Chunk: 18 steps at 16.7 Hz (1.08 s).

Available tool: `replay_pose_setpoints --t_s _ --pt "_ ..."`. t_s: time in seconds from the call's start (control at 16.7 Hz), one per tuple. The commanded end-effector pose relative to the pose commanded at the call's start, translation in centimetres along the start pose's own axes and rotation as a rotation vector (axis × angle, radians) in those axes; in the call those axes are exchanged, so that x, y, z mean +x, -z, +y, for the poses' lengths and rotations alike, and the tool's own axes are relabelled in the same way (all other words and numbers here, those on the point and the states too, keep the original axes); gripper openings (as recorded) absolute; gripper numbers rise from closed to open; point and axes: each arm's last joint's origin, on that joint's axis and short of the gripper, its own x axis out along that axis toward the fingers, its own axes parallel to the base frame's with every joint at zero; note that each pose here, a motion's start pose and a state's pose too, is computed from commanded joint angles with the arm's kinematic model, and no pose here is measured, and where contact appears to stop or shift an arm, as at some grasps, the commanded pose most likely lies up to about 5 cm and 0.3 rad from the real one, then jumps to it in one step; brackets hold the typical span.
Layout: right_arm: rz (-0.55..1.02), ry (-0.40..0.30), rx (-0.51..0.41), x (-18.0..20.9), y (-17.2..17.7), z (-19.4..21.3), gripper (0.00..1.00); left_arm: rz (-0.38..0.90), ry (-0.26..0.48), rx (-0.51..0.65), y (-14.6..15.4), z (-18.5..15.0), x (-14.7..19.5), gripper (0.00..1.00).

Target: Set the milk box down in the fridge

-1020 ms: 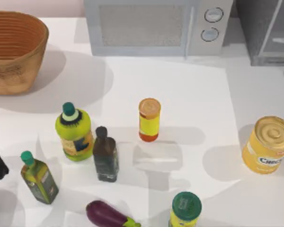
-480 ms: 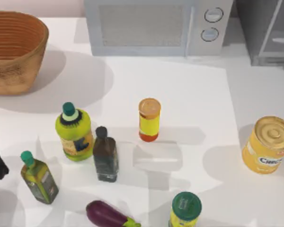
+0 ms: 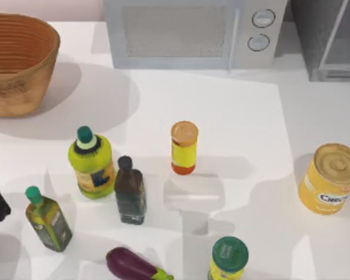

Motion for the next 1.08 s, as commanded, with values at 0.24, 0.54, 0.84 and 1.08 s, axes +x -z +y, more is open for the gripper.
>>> replay_pose_setpoints --t_s 0.24,0.54,0.84,1.08 --pt "-0.001 0.0 0.0 2.2 -0.7 0.2 0.0 0.0 0.0 0.0 0.0 0.0 0.0 1.0" --pt "-0.001 0.0 0.0 2.4 -0.8 0.2 0.0 0.0 0.0 0.0 0.0 0.0 0.0 1.0" --pt "-0.001 0.0 0.0 2.4 -0.8 0.2 0.38 0.0 0.0 0.0 0.0 0.0 0.0 1.0" --pt "-0.001 0.0 0.0 2.4 -0.8 0.2 0.68 0.0 0.0 0.0 0.0 0.0 0.0 1.0"
